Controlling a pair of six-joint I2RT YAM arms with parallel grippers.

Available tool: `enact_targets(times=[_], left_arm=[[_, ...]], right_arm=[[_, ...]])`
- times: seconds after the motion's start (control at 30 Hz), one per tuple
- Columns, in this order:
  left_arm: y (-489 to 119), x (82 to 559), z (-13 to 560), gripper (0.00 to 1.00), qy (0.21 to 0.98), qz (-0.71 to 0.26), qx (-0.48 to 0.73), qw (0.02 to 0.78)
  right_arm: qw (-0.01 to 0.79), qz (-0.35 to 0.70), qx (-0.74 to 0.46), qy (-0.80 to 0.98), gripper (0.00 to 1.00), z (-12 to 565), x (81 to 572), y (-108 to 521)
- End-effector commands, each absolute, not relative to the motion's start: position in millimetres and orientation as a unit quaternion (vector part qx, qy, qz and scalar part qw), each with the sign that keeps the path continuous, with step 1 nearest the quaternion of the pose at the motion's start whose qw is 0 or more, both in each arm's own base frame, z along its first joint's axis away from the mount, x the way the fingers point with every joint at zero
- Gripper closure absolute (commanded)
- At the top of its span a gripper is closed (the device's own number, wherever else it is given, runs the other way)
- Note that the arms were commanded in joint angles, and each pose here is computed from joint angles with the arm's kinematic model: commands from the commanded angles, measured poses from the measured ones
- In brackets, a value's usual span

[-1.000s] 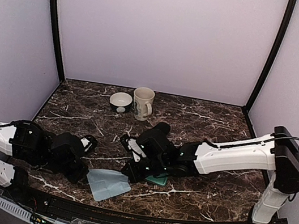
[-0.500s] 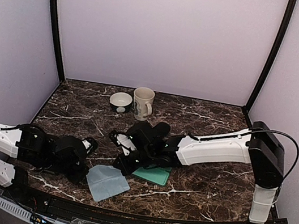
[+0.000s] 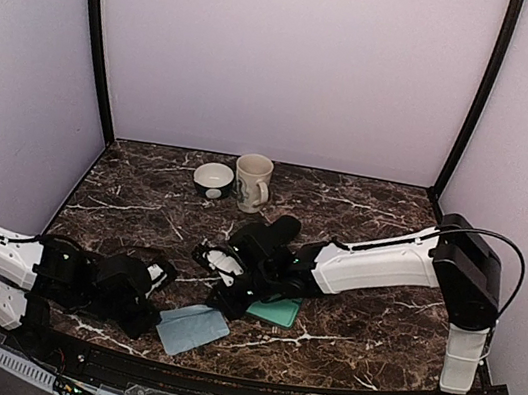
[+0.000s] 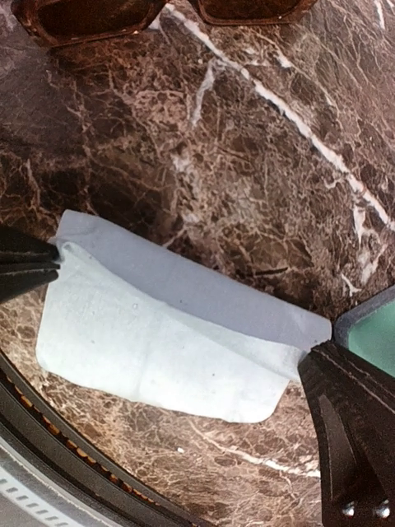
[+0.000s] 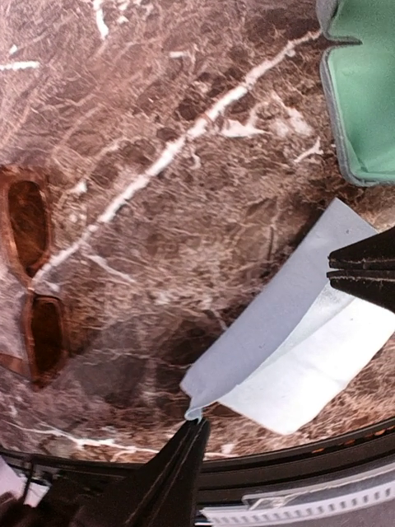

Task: Organize the sunglasses
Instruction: Fold the glasses cleaning cloth at the center of the board.

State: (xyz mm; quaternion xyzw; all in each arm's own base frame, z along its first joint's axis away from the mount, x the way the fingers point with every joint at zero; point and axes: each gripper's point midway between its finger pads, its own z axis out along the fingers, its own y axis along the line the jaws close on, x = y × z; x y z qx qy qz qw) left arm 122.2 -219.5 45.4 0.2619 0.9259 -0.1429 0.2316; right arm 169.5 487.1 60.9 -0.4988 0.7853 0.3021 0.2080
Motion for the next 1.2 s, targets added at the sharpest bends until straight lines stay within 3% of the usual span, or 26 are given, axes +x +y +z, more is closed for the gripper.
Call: enact_targets(times=[0.0,1.17], left_arm=[[-233,113,45,1.00,0.914,-0.170,0.294,0.223],[-264,82,32,1.00,0.908,-0.183,0.340,0.162]], right_arm=[[0.213,0.310,-0.529,0.761,1.00,67,163,480],[0.196,0.328,-0.530,0.757,0.99,54,149,467]])
